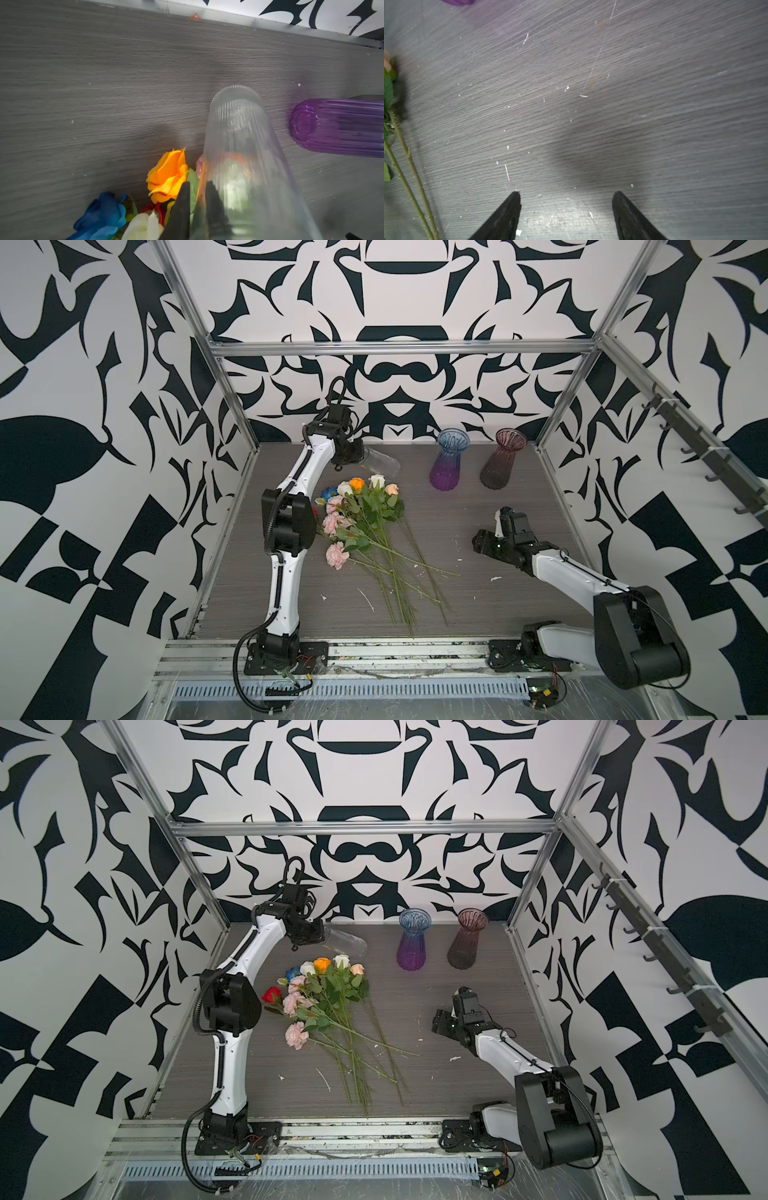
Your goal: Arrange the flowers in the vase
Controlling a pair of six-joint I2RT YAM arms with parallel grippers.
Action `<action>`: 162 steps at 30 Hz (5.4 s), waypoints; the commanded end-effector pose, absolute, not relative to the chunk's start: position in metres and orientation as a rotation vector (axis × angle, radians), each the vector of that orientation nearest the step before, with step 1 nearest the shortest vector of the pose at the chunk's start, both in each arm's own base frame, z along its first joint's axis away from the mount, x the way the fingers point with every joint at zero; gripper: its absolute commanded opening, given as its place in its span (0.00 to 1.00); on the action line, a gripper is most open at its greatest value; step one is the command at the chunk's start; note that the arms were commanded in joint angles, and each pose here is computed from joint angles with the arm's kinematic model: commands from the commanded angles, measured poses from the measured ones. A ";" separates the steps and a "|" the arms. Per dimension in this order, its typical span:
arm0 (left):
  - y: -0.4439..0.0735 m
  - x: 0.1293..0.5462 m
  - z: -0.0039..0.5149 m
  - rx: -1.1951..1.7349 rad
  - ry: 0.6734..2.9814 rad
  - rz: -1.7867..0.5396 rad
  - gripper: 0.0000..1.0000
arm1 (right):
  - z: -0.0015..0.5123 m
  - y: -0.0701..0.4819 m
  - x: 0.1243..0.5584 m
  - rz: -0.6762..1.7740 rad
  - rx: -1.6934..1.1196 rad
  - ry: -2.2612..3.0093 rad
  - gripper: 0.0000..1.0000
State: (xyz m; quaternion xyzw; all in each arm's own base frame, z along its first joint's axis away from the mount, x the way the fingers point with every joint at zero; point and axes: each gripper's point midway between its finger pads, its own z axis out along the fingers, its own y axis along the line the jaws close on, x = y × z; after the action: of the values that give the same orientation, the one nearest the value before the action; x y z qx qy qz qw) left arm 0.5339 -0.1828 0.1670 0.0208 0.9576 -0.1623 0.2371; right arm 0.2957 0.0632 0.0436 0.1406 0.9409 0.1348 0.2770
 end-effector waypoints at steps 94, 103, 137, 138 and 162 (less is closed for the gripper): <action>-0.202 0.208 0.228 -0.004 2.227 -0.743 1.00 | 0.044 0.141 0.267 0.526 0.113 2.721 0.64; -0.170 0.195 0.207 -0.173 2.222 -0.747 0.99 | 0.033 0.146 0.231 0.614 0.203 2.800 0.65; -0.167 0.188 0.181 -0.248 2.294 -0.759 0.99 | 0.093 0.186 0.199 0.676 -0.418 2.125 0.51; -0.168 0.189 0.182 -0.240 2.296 -0.753 0.99 | 0.088 0.184 0.202 0.654 -0.399 2.151 0.50; -0.155 0.181 0.181 -0.245 2.294 -0.731 0.99 | 0.052 0.236 0.168 0.808 -0.552 2.322 0.61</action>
State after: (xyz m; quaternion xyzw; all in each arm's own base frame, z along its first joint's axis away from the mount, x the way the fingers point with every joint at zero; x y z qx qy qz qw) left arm 0.1816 -0.1613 0.1876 -0.0791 0.8855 -0.2905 0.3539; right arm 0.1696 0.2319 0.0369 -0.2075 0.8854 0.2990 0.2890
